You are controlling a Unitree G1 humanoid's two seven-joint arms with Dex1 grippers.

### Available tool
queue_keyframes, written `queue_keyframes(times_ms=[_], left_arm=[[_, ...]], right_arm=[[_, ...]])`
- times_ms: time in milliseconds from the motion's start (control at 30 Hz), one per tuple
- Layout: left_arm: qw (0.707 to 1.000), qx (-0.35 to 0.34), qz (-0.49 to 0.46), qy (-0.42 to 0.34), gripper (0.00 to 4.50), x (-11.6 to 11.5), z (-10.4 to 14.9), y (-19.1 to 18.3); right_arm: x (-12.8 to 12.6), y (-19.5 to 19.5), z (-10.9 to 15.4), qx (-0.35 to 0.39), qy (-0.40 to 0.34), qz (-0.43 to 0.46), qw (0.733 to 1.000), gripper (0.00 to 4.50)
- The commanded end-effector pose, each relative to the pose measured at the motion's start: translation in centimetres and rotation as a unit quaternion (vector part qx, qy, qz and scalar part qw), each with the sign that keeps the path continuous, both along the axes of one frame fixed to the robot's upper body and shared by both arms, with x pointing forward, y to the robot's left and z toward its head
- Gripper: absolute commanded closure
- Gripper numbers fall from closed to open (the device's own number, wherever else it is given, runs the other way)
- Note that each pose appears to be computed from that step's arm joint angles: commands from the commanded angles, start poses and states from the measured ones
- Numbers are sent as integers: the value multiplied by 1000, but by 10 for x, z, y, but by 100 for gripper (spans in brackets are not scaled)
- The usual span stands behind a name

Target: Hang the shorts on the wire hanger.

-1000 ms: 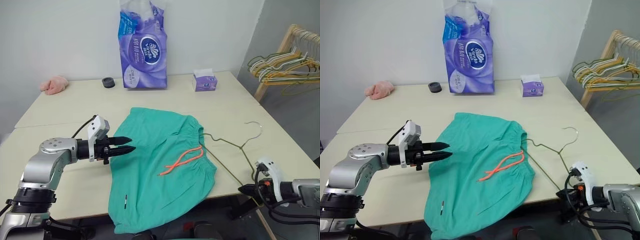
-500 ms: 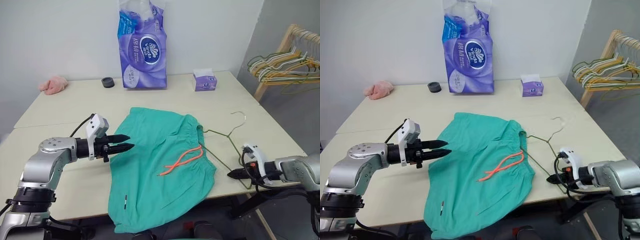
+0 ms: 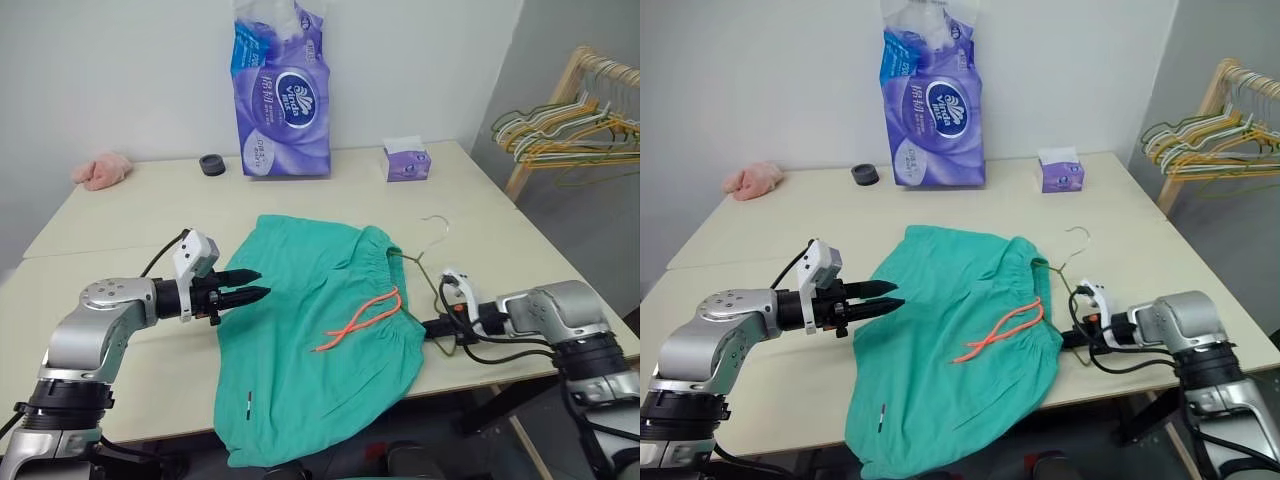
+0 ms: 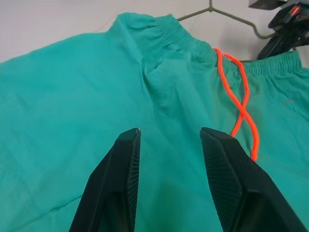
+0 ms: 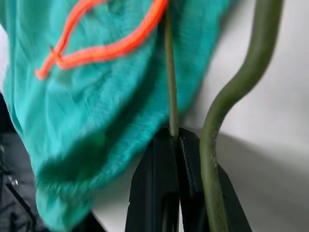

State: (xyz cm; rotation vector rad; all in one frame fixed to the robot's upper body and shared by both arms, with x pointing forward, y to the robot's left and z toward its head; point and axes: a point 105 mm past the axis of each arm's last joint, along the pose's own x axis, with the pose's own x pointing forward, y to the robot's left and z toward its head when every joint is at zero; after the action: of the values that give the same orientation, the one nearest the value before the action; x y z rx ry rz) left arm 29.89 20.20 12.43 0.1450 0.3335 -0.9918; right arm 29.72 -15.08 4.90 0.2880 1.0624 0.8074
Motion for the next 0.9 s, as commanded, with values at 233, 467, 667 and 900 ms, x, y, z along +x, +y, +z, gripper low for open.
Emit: queue_keyframes(times_ms=[233, 467, 667, 900], left_arm=[[995, -21, 87, -48, 227, 26, 19, 16], [990, -28, 76, -116, 34, 42, 55, 14], [989, 35, -70, -122, 2, 20, 72, -10], [977, 103, -132, -132, 2, 24, 60, -21]], right_arm=[[21, 10, 42, 0, -152, 18, 988, 450], [14, 30, 40, -109, -295, 138, 939, 450], [18, 34, 43, -182, -385, 225, 876, 450], [19, 49, 55, -200, -454, 287, 820, 450]])
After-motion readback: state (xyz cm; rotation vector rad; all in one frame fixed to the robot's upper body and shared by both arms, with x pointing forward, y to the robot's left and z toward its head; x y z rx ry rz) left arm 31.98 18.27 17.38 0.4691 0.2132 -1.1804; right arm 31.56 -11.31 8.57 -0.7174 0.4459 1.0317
